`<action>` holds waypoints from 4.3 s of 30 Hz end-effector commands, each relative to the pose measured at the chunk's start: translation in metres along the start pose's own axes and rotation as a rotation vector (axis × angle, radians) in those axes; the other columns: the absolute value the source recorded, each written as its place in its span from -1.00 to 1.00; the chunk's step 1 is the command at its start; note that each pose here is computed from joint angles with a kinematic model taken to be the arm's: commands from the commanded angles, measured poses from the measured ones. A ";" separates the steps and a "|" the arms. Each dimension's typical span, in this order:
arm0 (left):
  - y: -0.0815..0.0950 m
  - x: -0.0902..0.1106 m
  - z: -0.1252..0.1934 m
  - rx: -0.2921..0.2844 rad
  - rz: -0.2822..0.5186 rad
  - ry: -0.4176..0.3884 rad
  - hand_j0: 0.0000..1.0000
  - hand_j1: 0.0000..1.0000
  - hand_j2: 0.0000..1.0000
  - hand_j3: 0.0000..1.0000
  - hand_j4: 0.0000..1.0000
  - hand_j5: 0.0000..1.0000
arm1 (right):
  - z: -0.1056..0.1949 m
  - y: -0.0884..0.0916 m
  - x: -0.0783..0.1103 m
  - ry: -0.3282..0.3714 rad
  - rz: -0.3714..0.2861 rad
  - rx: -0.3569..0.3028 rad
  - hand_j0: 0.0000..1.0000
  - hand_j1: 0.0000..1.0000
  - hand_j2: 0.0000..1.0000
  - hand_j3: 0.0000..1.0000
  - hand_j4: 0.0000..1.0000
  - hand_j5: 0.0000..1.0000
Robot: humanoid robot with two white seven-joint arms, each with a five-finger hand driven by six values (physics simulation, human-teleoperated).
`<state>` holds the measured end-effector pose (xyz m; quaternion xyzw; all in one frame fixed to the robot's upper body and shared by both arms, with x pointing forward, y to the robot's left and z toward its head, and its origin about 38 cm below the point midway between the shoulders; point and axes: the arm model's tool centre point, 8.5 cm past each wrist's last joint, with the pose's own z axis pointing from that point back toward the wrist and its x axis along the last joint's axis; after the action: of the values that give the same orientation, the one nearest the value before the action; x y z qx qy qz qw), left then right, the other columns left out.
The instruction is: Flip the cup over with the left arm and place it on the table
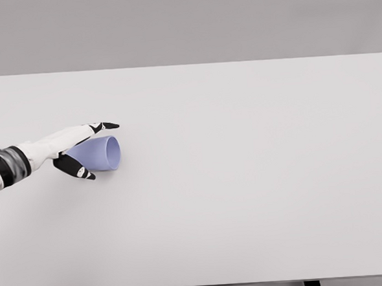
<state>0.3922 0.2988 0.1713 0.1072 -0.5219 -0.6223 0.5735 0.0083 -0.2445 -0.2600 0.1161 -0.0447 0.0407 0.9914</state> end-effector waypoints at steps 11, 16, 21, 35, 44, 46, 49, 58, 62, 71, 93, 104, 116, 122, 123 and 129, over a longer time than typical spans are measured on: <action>-0.004 -0.001 -0.007 0.004 -0.009 0.011 0.98 0.98 0.98 0.98 0.98 0.98 | 0.000 0.000 0.000 0.000 0.000 0.000 1.00 1.00 1.00 1.00 1.00 1.00; -0.007 -0.002 -0.007 0.000 -0.017 0.017 0.91 0.91 0.91 0.91 0.91 0.91 | 0.000 0.000 0.000 0.000 0.000 0.000 1.00 1.00 1.00 1.00 1.00 1.00; -0.007 -0.003 -0.008 0.010 -0.055 0.032 0.89 0.89 0.89 0.89 0.89 0.89 | 0.000 0.000 0.000 0.000 0.000 0.000 1.00 1.00 1.00 1.00 1.00 1.00; -0.014 -0.002 -0.008 -0.001 -0.042 0.005 0.27 0.27 0.27 0.27 0.27 0.27 | 0.000 0.000 0.000 0.000 0.000 0.000 1.00 1.00 1.00 1.00 1.00 1.00; 0.001 0.007 0.004 0.056 0.196 -0.157 0.28 0.28 0.28 0.28 0.28 0.28 | 0.000 0.000 0.000 0.000 0.000 0.000 1.00 1.00 1.00 1.00 1.00 1.00; 0.003 0.008 0.005 0.057 0.241 -0.183 0.28 0.28 0.28 0.28 0.28 0.28 | 0.000 0.000 0.000 0.000 0.000 0.000 1.00 1.00 1.00 1.00 1.00 1.00; 0.005 0.008 0.009 0.057 0.317 -0.221 0.28 0.28 0.28 0.28 0.28 0.28 | 0.000 0.000 0.000 0.000 0.000 0.000 1.00 1.00 1.00 1.00 1.00 1.00; -0.002 0.002 0.010 0.045 0.551 -0.325 0.29 0.29 0.29 0.29 0.29 0.29 | 0.000 0.000 0.000 0.000 0.000 0.000 1.00 1.00 1.00 1.00 1.00 1.00; 0.001 -0.002 0.012 0.061 0.659 -0.360 0.32 0.32 0.32 0.32 0.32 0.32 | 0.000 0.000 0.000 0.000 0.000 0.000 1.00 1.00 1.00 1.00 1.00 1.00; -0.012 -0.013 -0.007 0.030 0.829 -0.418 0.32 0.32 0.32 0.32 0.32 0.32 | 0.000 0.000 0.000 0.000 0.000 0.000 1.00 1.00 1.00 1.00 1.00 1.00; -0.038 -0.016 -0.049 -0.047 0.970 -0.497 0.49 0.49 0.49 0.49 0.49 0.49 | 0.000 0.000 0.000 0.000 0.000 0.000 1.00 1.00 1.00 1.00 1.00 1.00; -0.051 -0.017 -0.056 -0.052 0.998 -0.488 0.62 0.62 0.62 0.62 0.62 0.62 | 0.000 0.000 0.000 0.000 0.000 0.000 1.00 1.00 1.00 1.00 1.00 1.00; -0.056 -0.020 -0.056 -0.060 0.979 -0.464 0.90 0.90 0.90 0.90 0.90 0.90 | 0.000 0.000 0.000 0.000 0.000 0.000 1.00 1.00 1.00 1.00 1.00 1.00; -0.051 -0.019 -0.052 -0.047 0.955 -0.482 1.00 1.00 1.00 1.00 1.00 1.00 | 0.000 0.000 0.000 0.000 0.000 0.000 1.00 1.00 1.00 1.00 1.00 1.00; -0.050 -0.021 -0.051 -0.044 0.947 -0.482 1.00 1.00 1.00 1.00 1.00 1.00 | 0.000 0.000 0.000 0.000 0.000 0.000 1.00 1.00 1.00 1.00 1.00 1.00; -0.039 -0.032 -0.038 -0.026 0.910 -0.457 1.00 1.00 1.00 1.00 1.00 1.00 | 0.000 0.000 0.000 0.000 0.000 0.000 1.00 1.00 1.00 1.00 1.00 1.00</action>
<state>0.4073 0.2910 0.1073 -0.2818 -0.6190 -0.3227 0.6582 0.0083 -0.2445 -0.2600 0.1161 -0.0447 0.0407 0.9914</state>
